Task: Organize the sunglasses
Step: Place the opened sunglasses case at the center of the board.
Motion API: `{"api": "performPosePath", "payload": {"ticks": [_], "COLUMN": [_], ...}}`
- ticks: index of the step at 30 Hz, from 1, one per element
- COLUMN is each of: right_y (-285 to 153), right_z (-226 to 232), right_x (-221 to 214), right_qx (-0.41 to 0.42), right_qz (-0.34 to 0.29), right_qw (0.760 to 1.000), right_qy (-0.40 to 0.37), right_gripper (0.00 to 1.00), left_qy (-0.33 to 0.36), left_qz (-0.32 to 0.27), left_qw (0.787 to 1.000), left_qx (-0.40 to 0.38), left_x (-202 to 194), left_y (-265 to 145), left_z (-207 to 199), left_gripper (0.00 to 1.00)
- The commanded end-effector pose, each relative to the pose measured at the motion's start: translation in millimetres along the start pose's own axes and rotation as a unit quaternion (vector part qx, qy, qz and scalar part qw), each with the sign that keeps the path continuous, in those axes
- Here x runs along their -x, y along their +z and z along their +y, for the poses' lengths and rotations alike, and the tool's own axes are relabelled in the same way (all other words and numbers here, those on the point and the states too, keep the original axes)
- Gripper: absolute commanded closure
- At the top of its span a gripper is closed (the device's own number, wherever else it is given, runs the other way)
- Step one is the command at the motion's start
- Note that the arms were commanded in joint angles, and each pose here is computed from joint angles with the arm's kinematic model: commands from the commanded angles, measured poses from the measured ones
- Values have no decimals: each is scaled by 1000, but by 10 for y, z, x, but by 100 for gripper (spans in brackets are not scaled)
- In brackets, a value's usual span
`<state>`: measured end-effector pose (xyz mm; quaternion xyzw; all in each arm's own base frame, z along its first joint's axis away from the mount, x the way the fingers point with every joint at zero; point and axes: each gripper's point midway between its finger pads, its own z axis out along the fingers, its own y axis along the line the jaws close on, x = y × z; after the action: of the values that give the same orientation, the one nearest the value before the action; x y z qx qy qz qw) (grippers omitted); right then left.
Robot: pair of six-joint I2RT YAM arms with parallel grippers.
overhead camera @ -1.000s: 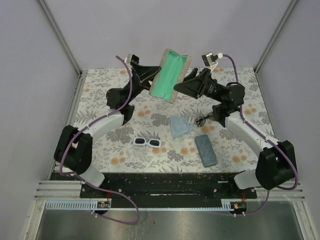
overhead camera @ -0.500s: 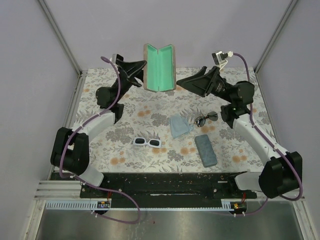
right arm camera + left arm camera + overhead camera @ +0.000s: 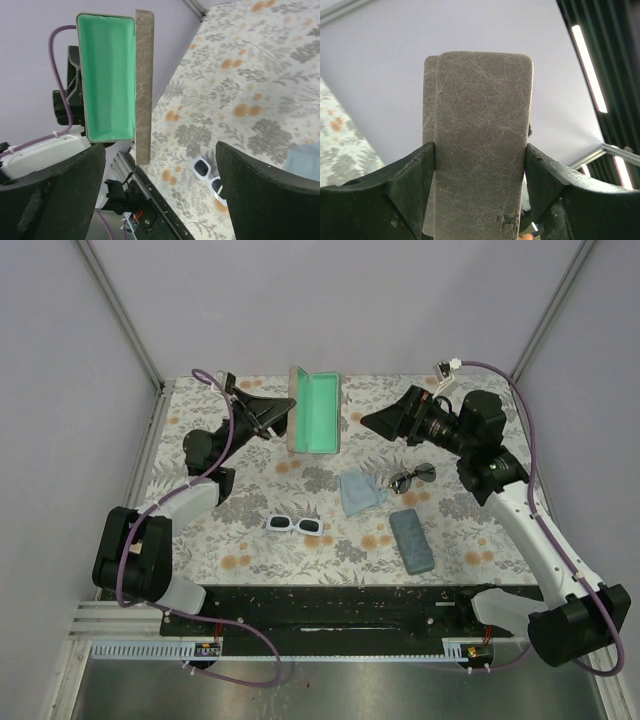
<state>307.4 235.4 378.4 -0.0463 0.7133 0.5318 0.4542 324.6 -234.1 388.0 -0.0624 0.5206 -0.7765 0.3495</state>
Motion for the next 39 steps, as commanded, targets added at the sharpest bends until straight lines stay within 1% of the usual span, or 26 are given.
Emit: {"api": "performPosePath", "payload": {"ticks": [1,4,7,12,16,17,20,22,26,33,35,36,37,39], "right_y": [-208,-288,-351,-451,-504,-517,-534,-537,-552,-535,-533,-534,-537,-536], "right_z": [-466,-686,-849,-1161,-1355,-1395,-1502,-1514,-1554,-1609,-1617,-1621,-1628,-1622], "right_x": [-258,-483,-744,-997,-1171,-1212,-1312,-1344,-1382,-1444,-1462,-1464,-1468,-1468], "right_qx": [-107,-136,-145,-193,-218,-223,-234,-233,-236,-235,-234,-234,-235,-234], "right_qz": [12,29,53,75,92,94,102,104,106,110,112,112,113,113], "right_qw": [994,990,988,978,972,970,967,967,966,966,966,965,965,965], "right_qy": [-18,-11,-3,1,6,8,14,16,14,18,20,20,20,18], "right_gripper": [1,2,2,4,5,5,5,5,5,5,5,5,5,5], "left_qy": [44,39,19,-8,-18,-6,2,6,18,14,15,16,18,21], "left_qz": [12,13,26,49,58,60,66,71,82,89,91,92,91,93], "left_qw": [999,997,995,990,981,978,965,958,946,937,936,936,935,932], "left_qx": [29,66,99,129,184,198,253,279,315,337,339,340,342,350], "left_x": [51,99,89,40,-26,-33,-46,-41,-32,-41,-46,-52,-43,-37], "left_y": [-183,-284,-330,-415,-567,-604,-721,-769,-846,-927,-930,-939,-945,-966], "left_z": [355,739,1152,1677,2122,2221,2508,2642,2836,3049,3073,3075,3073,3081], "left_gripper": [79,79,79,77,76,76,74,71,70,69,66,62,57,43]}}
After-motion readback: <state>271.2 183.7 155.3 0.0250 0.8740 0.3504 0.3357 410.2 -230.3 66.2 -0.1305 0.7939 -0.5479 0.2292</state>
